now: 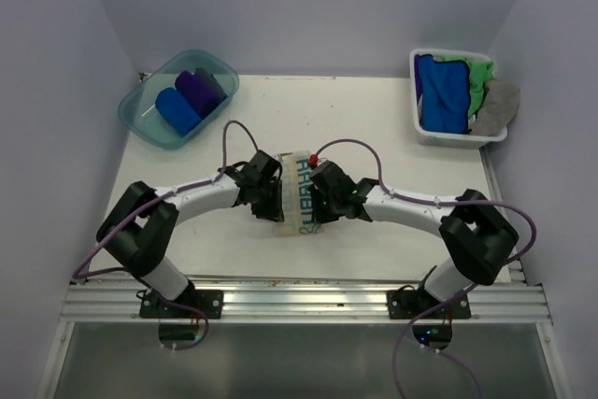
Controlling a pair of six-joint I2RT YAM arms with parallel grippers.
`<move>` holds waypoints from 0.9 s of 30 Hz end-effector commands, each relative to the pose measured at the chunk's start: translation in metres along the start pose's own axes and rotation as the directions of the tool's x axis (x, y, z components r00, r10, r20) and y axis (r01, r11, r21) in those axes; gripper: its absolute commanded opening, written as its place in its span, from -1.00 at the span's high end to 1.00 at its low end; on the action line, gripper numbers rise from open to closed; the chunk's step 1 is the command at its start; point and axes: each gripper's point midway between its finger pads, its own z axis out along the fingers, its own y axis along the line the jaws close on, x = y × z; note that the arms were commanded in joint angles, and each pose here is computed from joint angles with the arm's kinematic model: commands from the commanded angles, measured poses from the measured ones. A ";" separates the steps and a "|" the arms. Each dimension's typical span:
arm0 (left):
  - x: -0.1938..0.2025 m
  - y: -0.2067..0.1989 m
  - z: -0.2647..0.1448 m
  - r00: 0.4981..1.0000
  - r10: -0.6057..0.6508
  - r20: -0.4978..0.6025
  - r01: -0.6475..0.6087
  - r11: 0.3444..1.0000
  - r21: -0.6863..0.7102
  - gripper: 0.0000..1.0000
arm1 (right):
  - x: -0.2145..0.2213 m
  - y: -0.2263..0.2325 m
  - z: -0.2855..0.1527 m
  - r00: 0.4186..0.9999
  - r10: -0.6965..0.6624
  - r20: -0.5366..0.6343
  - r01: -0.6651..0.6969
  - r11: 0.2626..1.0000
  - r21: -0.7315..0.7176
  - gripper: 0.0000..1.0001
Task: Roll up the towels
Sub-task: Fold the towel
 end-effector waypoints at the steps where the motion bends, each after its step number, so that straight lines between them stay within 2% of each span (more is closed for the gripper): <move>1: -0.009 -0.008 0.013 0.999 -0.028 0.025 0.027 0.999 0.043 0.49 | 0.017 -0.008 0.015 0.999 0.013 -0.046 -0.012 1.000 0.021 0.92; 6: -0.011 -0.004 0.010 1.000 -0.015 0.022 0.015 1.000 0.005 0.54 | 0.030 -0.017 0.019 0.996 0.025 -0.084 -0.020 0.998 0.060 0.98; 11: -0.025 -0.012 -0.022 0.995 0.005 0.096 -0.007 1.000 0.017 0.47 | 0.014 -0.016 0.000 1.000 0.026 -0.007 -0.026 0.998 0.053 0.94; 16: -0.016 -0.026 -0.035 0.997 0.012 0.072 -0.019 0.995 0.093 0.49 | -0.003 0.000 -0.013 0.999 0.012 0.042 -0.012 1.000 0.013 0.92; 21: 0.009 -0.045 -0.017 1.000 0.010 -0.003 -0.009 0.970 0.242 0.53 | -0.003 0.014 -0.002 1.000 0.014 0.015 -0.014 0.999 -0.034 0.92; 27: 0.030 -0.018 0.015 0.997 -0.017 -0.069 0.027 0.988 0.151 0.57 | 0.024 0.006 0.029 0.997 0.040 -0.065 -0.040 0.999 -0.008 0.95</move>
